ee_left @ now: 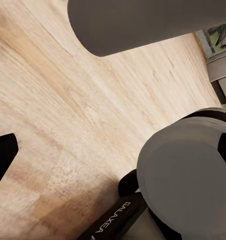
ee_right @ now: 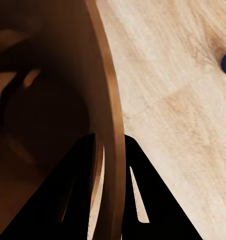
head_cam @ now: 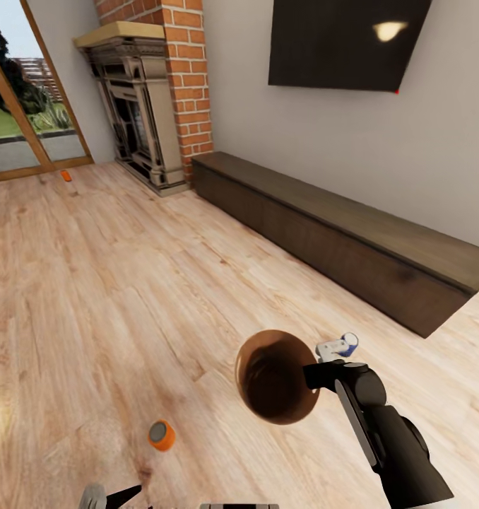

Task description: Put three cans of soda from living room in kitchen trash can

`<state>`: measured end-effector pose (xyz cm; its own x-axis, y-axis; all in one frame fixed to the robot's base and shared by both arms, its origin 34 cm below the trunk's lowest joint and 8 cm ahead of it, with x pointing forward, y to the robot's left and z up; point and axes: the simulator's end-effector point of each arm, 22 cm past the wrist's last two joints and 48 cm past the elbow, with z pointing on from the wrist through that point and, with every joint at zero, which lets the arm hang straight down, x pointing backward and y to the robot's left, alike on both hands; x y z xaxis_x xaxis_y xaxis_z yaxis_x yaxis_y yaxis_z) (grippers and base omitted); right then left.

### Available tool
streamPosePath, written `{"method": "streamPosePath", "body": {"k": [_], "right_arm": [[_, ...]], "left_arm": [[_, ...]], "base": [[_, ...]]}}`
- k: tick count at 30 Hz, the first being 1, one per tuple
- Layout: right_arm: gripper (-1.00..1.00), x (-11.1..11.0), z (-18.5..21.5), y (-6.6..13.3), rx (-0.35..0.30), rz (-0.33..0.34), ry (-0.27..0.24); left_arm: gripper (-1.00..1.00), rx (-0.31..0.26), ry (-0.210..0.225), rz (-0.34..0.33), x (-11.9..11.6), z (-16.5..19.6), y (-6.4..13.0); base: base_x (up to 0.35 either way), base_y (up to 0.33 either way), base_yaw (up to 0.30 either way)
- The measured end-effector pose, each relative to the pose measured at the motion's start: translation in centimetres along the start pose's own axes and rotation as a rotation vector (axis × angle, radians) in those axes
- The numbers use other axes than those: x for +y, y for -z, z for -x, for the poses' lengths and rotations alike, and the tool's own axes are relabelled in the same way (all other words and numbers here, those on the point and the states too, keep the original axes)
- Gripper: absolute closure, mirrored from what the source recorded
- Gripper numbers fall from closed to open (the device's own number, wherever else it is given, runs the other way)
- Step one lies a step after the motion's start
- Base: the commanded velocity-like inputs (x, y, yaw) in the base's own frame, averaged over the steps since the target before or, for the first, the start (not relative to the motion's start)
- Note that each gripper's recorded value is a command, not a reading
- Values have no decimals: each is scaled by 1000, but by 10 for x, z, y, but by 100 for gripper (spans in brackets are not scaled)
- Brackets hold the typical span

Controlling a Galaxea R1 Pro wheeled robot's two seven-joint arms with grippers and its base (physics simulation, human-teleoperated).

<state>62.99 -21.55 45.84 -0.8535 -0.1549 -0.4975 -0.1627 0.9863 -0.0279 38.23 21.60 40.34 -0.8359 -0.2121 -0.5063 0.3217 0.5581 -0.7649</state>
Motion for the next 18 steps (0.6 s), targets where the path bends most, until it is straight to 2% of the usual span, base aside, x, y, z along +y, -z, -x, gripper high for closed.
{"method": "streamPosePath", "body": {"k": [5,14,15,16,18], "right_arm": [[100,2,-2,-2,4,7,-5],[100,1,-2,-2,6,5,-3],[100,1,-2,-2,6,5,-3],[100,1,-2,-2,6,3,-2],[100,0,-2,-2,6,0,-1]], "left_arm": [[-100,2,3,1,1,-1,0],[-100,1,5,8,2,-1,0],[-100,-48,20,289,67,10,25],[-100,-56,22,360,82,12,31],[-100,-80,10,597,126,24,55]], "base": [[0,0,141],[0,0,6],[0,0,0],[0,0,0],[0,0,0]]}}
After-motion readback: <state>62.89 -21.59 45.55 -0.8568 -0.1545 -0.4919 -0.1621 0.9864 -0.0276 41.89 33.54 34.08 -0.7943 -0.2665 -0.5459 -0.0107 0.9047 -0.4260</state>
